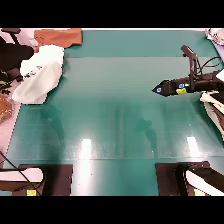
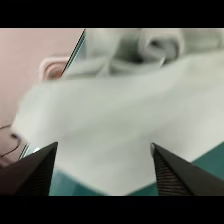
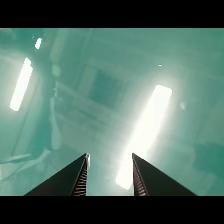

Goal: Fold the shirts.

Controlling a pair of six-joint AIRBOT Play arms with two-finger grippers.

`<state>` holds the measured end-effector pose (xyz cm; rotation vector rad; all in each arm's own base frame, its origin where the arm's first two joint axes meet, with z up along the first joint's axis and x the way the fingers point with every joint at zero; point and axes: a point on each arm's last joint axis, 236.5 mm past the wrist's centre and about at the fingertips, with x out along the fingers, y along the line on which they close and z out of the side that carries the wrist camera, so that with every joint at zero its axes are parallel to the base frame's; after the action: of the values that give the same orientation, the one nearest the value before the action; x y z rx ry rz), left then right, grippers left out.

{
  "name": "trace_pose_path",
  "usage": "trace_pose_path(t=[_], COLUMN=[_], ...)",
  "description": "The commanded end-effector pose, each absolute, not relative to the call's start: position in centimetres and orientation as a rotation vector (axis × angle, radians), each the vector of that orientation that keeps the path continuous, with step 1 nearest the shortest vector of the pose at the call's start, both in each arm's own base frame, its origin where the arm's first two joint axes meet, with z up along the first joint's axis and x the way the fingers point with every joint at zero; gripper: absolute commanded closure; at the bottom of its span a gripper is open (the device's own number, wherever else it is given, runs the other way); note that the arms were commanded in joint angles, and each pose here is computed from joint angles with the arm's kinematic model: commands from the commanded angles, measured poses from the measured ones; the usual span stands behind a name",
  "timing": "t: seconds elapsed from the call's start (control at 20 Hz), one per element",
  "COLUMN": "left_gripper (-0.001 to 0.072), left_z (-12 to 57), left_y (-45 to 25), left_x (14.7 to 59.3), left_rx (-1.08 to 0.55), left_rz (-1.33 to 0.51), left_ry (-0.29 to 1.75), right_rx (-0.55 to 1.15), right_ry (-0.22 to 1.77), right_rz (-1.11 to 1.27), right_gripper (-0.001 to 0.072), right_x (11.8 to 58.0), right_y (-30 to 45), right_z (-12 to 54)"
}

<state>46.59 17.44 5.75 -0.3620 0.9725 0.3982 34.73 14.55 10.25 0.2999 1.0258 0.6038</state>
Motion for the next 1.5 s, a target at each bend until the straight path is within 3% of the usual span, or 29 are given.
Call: trace_pose_path(t=[0.0, 0.5, 0.55, 0.65, 0.7, 0.9, 1.05, 1.25, 1.45], left_gripper=[0.0003, 0.0006, 0.0066, 0.0544, 0.0679, 0.0678, 0.0678, 0.0678, 0.0678], left_z=[5.9, -0.6, -1.9, -2.5, -1.7, 10.8, 23.1, 35.2, 42.2], left_y=[18.6, 17.9, 17.5, 16.8, 16.6, 15.9, 11.9, 1.3, -13.1], left_x=[50.5, 54.3, 53.8, 53.1, 53.0, 53.7, 50.5, 44.7, 42.3], left_rx=[-0.405, -0.484, -0.497, -0.480, -0.439, -0.422, -0.505, -0.567, -0.649], left_rz=[0.369, 0.306, 0.301, 0.268, 0.235, 0.204, 0.115, -0.180, -0.540], left_ry=[0.875, 0.883, 0.926, 0.975, 0.981, 0.764, 0.562, 0.376, 0.234], right_rx=[0.296, 0.313, 0.324, 0.329, 0.324, 0.309, 0.337, 0.351, 0.368], right_ry=[1.054, 1.125, 1.125, 1.115, 1.091, 0.991, 0.969, 0.894, 0.708], right_rz=[0.632, 0.660, 0.660, 0.652, 0.648, 0.615, 0.589, 0.555, 0.483], right_gripper=[0.0375, 0.0376, 0.0376, 0.0387, 0.0406, 0.0406, 0.0406, 0.0406, 0.0406], right_x=[34.1, 32.3, 32.4, 32.3, 32.4, 33.4, 34.1, 35.7, 38.1], right_y=[15.3, 15.7, 15.8, 15.8, 15.7, 15.2, 15.1, 14.7, 13.3], right_z=[9.4, 9.2, 9.3, 9.7, 10.2, 12.0, 12.4, 13.4, 17.0])
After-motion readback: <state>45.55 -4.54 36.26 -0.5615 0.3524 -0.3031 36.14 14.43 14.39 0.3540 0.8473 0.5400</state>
